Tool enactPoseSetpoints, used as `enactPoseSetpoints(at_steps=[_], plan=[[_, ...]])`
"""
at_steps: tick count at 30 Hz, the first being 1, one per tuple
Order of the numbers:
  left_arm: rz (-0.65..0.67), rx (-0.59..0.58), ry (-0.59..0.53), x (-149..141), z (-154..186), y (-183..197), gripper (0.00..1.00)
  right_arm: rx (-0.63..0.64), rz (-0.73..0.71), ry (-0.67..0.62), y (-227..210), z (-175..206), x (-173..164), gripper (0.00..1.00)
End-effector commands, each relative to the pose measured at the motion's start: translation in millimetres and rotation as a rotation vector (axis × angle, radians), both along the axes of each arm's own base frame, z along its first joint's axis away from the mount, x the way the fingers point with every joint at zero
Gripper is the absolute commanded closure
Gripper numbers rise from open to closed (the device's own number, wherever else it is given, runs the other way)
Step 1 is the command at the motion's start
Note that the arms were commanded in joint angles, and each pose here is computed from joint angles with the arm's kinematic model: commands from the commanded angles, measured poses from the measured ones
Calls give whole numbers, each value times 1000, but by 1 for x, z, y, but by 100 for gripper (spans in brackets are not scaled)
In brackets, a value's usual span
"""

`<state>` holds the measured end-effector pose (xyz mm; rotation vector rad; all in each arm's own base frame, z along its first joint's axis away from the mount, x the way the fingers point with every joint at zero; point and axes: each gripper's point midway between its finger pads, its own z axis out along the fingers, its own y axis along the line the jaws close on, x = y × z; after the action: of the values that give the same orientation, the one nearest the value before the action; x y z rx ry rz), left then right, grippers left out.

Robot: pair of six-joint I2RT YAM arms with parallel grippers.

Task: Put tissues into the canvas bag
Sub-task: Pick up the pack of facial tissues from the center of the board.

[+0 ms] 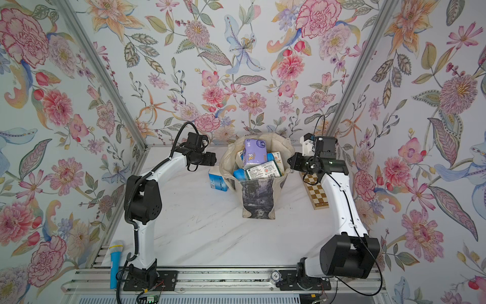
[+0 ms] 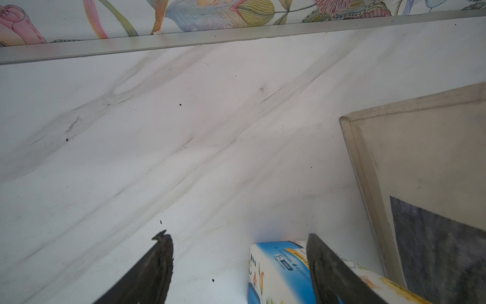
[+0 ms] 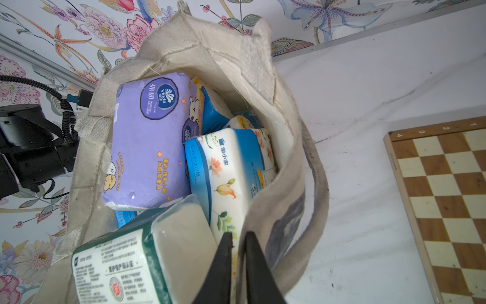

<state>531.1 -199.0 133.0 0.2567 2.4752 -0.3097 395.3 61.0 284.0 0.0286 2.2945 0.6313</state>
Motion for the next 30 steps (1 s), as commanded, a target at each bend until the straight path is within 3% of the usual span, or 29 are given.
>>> enactPoseSetpoints(at_steps=[1, 9, 19, 23, 30], plan=[[-52, 27, 53, -18, -9, -3, 19, 7, 4, -47, 1, 16, -2, 86], [-66, 81, 150, -59, -28, 11, 19, 13, 10, -43, 2, 13, -1, 86], [-85, 93, 209, -105, -25, 11, 19, 13, 12, -41, 1, 10, -2, 86], [-20, 125, 144, -104, -5, 30, 16, 26, 19, -37, 3, 8, -1, 86], [70, 101, -73, -94, 66, 51, 9, 24, 17, -44, 3, 10, -2, 86]])
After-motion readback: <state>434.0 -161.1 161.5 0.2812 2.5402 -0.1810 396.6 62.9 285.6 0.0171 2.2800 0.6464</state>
